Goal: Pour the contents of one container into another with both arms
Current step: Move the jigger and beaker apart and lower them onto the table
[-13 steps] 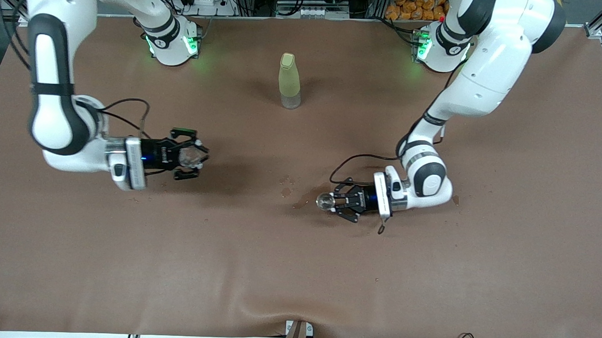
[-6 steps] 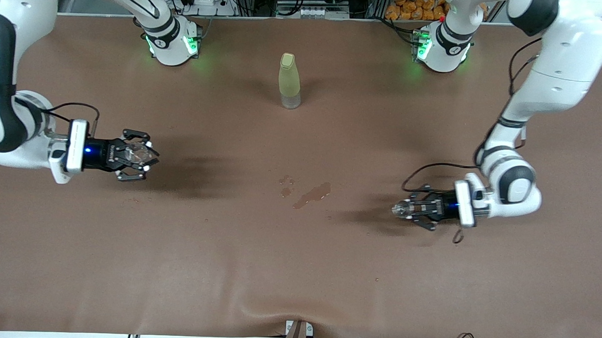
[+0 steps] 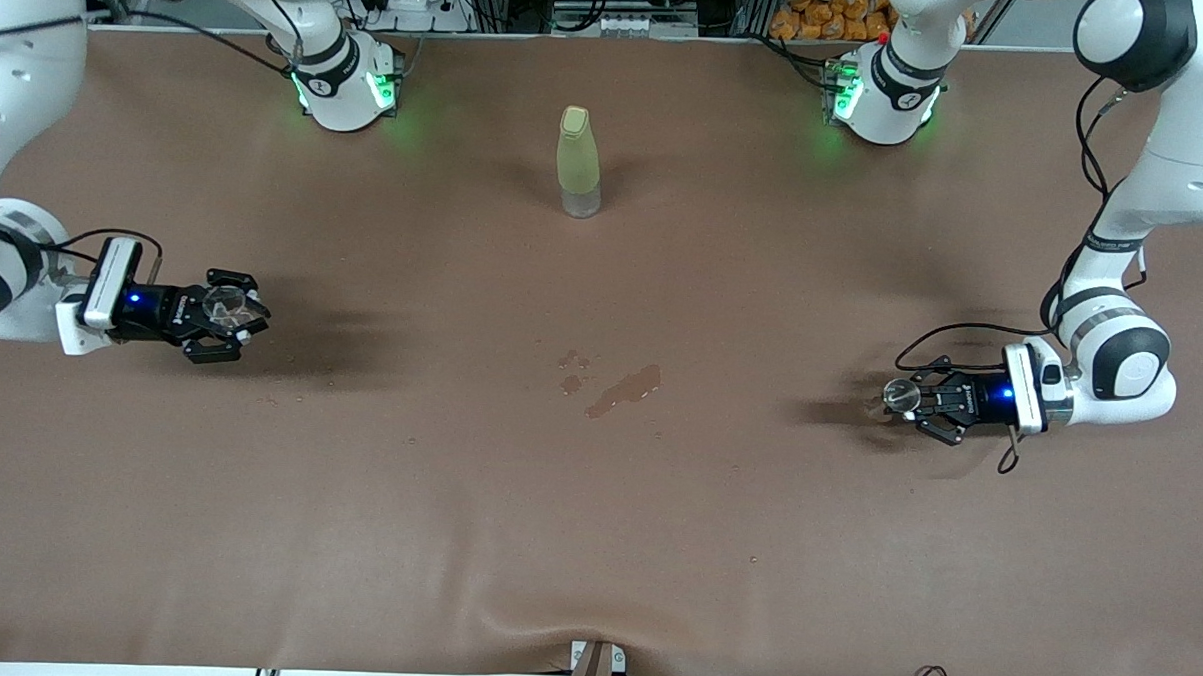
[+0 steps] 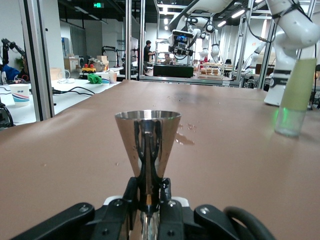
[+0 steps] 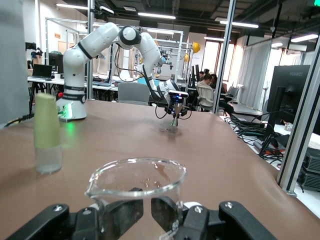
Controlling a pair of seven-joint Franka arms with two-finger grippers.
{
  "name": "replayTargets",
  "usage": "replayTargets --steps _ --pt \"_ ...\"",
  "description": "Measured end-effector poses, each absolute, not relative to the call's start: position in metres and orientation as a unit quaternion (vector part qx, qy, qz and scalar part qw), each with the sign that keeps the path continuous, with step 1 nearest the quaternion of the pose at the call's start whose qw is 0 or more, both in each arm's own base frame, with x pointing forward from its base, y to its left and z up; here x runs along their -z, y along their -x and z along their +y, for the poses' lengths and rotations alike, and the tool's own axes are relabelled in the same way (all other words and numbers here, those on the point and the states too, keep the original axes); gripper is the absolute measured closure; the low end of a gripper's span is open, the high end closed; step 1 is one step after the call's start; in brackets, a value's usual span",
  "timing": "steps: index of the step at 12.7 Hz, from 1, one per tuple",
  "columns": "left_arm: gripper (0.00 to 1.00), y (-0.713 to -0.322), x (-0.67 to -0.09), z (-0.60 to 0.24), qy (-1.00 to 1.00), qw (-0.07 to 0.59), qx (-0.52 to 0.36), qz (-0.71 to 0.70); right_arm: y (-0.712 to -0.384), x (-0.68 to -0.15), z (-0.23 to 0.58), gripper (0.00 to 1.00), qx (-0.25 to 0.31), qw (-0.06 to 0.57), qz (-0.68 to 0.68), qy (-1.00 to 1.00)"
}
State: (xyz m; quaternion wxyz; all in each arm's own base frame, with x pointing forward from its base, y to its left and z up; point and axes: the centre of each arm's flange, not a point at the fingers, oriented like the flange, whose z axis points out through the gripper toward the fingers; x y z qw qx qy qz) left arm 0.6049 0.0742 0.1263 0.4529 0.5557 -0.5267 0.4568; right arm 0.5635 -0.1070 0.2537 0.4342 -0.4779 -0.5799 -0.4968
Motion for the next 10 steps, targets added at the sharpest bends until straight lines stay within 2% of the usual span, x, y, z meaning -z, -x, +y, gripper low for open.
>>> replayTargets --steps 3,10 --pt "0.79 -0.587 -0.086 0.089 -0.544 0.449 -0.475 -0.526 -0.562 -0.212 -0.119 0.83 0.491 0.437 -0.582 0.479" --pt "0.79 -0.585 -0.087 0.111 -0.568 0.470 -0.455 -0.499 -0.558 -0.119 -0.091 0.83 0.453 0.457 -0.579 0.500"
